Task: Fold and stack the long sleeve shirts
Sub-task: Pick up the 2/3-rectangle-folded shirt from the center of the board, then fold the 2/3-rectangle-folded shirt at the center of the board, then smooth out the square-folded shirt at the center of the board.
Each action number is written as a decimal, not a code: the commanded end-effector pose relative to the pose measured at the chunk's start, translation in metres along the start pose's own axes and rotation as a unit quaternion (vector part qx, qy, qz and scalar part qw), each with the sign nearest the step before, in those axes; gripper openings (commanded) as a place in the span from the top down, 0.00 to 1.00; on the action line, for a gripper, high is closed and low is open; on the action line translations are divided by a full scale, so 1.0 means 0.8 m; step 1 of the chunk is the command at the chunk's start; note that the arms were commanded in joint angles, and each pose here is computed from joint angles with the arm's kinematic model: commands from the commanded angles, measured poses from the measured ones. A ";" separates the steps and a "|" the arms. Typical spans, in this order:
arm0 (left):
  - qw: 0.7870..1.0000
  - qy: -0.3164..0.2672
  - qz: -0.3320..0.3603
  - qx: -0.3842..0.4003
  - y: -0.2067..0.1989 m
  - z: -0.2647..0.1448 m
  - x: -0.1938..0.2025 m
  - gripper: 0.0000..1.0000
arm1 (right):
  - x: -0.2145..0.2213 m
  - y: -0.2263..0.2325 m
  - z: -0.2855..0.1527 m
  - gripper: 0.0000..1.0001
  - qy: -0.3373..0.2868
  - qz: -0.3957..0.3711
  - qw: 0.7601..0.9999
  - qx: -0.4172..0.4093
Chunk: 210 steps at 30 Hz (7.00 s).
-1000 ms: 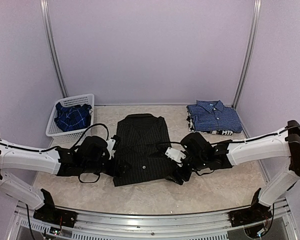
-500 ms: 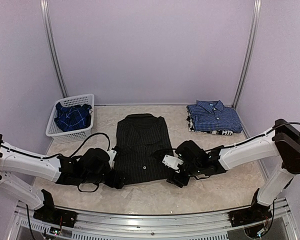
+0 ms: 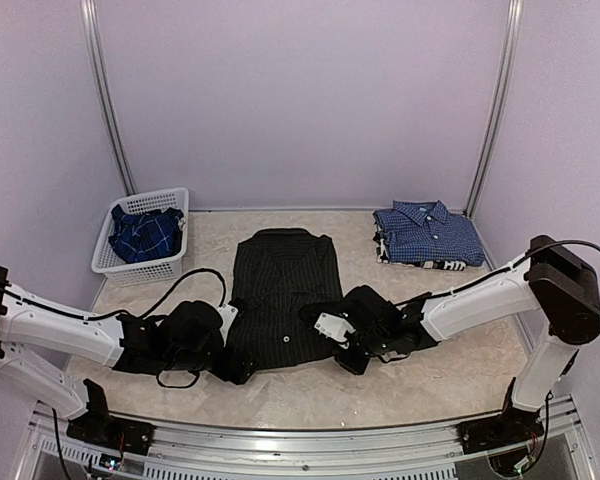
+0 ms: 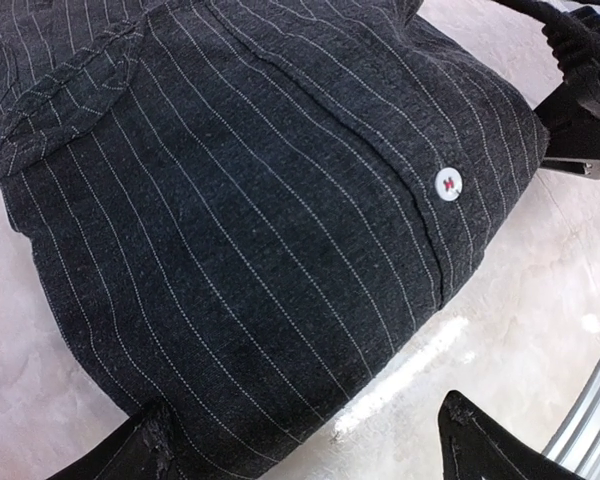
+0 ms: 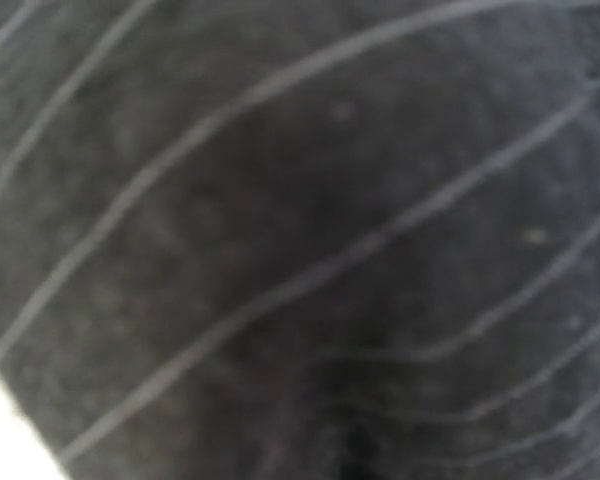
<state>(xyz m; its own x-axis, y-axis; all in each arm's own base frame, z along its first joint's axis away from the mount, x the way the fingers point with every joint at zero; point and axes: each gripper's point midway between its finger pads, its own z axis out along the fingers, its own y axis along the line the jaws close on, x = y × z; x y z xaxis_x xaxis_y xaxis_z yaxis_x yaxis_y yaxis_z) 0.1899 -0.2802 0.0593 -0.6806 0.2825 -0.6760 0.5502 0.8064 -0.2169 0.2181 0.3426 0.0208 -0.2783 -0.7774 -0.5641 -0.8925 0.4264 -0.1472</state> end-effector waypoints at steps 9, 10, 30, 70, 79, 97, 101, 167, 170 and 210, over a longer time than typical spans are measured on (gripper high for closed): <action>0.986 -0.048 0.150 0.050 -0.054 -0.024 0.000 0.11 | 0.036 0.082 -0.071 1.00 0.067 0.111 0.978 -0.166; 0.981 -0.060 0.173 0.056 -0.064 -0.028 -0.002 0.11 | 0.038 0.088 -0.079 1.00 0.070 0.118 0.974 -0.180; 0.931 -0.078 0.343 0.096 -0.148 -0.055 0.030 0.14 | 0.051 0.096 -0.162 1.00 0.072 0.253 0.916 -0.303; 0.869 -0.012 0.494 0.032 -0.140 -0.017 0.061 0.70 | 0.053 0.087 -0.175 1.00 0.067 0.282 0.897 -0.334; 0.868 0.034 0.477 0.134 -0.180 -0.046 0.073 1.00 | 0.060 0.096 -0.184 1.00 0.079 0.295 0.889 -0.340; 0.900 0.080 0.275 0.328 -0.175 -0.104 -0.014 1.00 | 0.011 0.112 -0.213 1.00 0.045 0.239 0.895 -0.375; 0.906 0.074 0.218 0.354 -0.151 -0.100 -0.046 1.00 | -0.006 0.077 -0.207 1.00 0.030 0.236 0.903 -0.357; 0.999 -0.036 -0.030 0.028 0.116 0.088 -0.302 0.43 | -0.043 -0.229 -0.112 0.47 -0.072 0.330 0.936 -0.095; 0.995 -0.054 -0.024 0.075 0.066 0.075 -0.296 0.42 | -0.059 -0.205 -0.107 0.48 -0.095 0.323 0.935 -0.113; 0.985 -0.071 -0.038 0.153 -0.024 0.102 -0.201 0.42 | -0.046 -0.050 -0.072 0.56 -0.100 0.281 0.926 -0.232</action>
<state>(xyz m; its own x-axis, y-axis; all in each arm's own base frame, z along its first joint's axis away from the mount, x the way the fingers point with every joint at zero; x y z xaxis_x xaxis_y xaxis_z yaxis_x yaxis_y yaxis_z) 0.3435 -0.3865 0.0977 -0.6898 0.1288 -0.7125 0.6091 0.6352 -0.4748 0.2718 0.3270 0.1222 -0.6722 -0.3346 -0.6604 -0.7306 0.4443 0.5185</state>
